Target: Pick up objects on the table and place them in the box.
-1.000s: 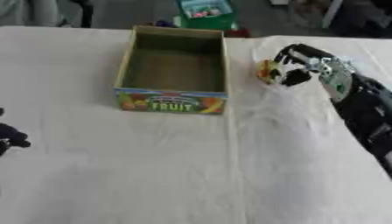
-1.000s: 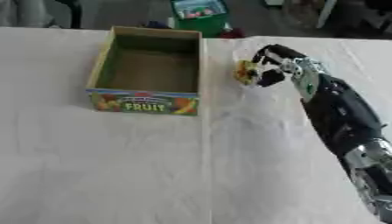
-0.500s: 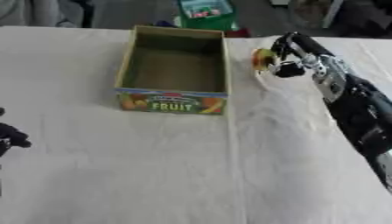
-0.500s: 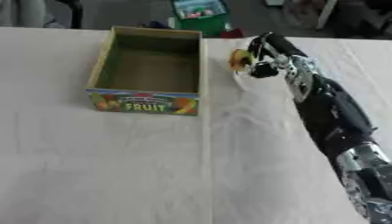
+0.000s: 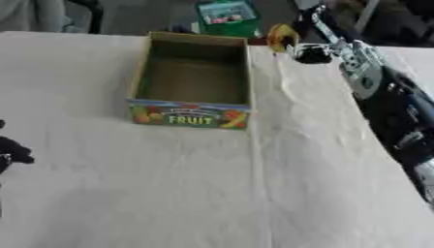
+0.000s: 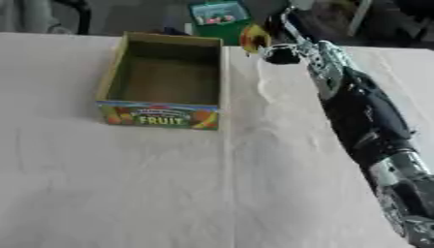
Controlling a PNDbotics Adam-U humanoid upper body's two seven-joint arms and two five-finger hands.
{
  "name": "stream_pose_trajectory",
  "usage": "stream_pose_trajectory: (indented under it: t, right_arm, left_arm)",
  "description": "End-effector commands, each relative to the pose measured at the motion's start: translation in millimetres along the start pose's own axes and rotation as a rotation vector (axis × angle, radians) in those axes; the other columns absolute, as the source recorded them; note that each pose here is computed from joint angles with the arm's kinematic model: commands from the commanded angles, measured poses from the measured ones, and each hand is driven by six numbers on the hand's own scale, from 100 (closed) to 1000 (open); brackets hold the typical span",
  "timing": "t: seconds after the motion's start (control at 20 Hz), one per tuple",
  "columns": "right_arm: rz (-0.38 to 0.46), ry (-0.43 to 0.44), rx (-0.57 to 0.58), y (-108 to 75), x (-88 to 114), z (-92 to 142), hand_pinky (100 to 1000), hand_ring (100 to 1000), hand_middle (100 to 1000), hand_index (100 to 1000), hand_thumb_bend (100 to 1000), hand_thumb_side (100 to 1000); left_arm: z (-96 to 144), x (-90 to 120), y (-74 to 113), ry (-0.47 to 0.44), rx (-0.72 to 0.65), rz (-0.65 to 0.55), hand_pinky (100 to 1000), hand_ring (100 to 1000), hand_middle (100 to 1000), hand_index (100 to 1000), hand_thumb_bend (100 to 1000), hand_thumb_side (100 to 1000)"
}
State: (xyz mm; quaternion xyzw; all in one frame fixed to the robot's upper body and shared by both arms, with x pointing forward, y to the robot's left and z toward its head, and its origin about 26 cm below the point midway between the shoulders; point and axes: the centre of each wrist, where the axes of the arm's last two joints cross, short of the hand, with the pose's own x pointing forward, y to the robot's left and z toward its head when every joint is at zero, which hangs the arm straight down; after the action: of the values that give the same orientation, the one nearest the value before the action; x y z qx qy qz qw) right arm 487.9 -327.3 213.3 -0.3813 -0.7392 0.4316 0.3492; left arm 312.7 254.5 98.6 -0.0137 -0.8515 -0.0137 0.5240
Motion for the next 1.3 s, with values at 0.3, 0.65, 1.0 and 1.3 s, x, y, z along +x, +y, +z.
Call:
stream_pose_trajectory:
  t: [0.3,0.65,1.0,1.3]
  right_arm:
    - [0.007,-0.16,0.02,-4.2,45.6,-36.1,657,527,481,165,100,203]
    - [0.034,-0.209,0.112,22.4,61.9,-41.9,689,574,518,194,100,198]
    - [0.119,-0.262,0.23,45.9,77.6,-44.3,771,691,634,492,100,227]
    - [0.19,-0.269,0.344,51.3,80.8,-43.6,813,754,726,815,100,265]
  left_arm:
    - [-2.5,5.7,-0.9,-0.02,-0.015,0.005,470,486,446,739,100,772]
    - [-3.5,6.3,-3.4,-0.023,-0.026,0.012,469,485,445,738,100,772]
    - [-4.6,6.9,-5.1,-0.026,-0.031,0.017,469,484,445,738,100,772]
    - [-4.7,6.9,-4.7,-0.027,-0.027,0.016,468,483,444,738,100,772]
